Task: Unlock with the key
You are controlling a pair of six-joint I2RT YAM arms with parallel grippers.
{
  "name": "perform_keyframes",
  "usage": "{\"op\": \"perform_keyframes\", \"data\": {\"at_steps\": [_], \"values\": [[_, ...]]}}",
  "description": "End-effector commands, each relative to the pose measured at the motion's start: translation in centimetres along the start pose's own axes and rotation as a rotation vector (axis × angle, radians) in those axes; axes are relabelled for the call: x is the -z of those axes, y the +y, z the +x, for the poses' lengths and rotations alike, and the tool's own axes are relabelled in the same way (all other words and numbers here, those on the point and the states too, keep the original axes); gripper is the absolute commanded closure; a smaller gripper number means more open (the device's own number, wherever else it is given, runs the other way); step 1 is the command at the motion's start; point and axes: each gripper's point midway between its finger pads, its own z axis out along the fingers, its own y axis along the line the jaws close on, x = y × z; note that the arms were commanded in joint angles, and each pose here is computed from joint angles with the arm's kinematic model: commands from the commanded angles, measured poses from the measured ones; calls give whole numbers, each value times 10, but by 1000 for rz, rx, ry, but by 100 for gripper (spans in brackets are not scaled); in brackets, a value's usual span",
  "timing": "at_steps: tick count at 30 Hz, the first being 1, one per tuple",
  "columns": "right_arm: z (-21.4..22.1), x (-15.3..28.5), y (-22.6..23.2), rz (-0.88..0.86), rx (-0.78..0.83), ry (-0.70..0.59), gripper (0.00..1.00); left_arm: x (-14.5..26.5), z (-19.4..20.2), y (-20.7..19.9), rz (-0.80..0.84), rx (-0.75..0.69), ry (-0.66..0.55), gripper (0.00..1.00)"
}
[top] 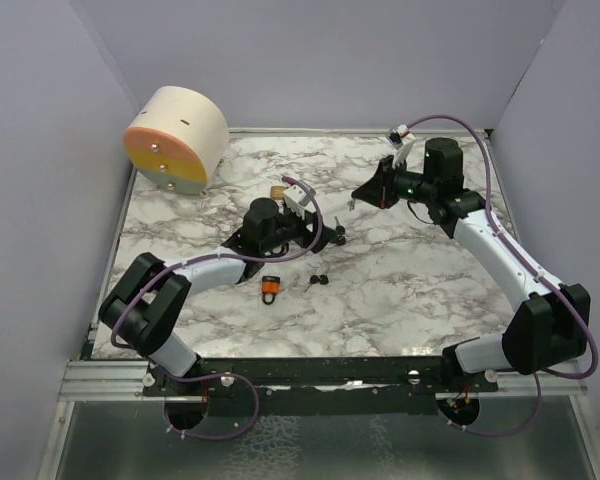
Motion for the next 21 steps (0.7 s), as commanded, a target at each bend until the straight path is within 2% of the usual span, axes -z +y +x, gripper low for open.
{"op": "perform_keyframes", "data": {"at_steps": [1,10,21], "values": [[-10,2,23,-102,37,-32,99,-8,-30,-8,53,-113,-133,30],[-5,0,32,-154,37,-25,99,-8,-43,-18,125,-183,-276,34],[-4,-1,38,-177,43,-12,99,-12,-46,-29,199,-188,-323,51]]}}
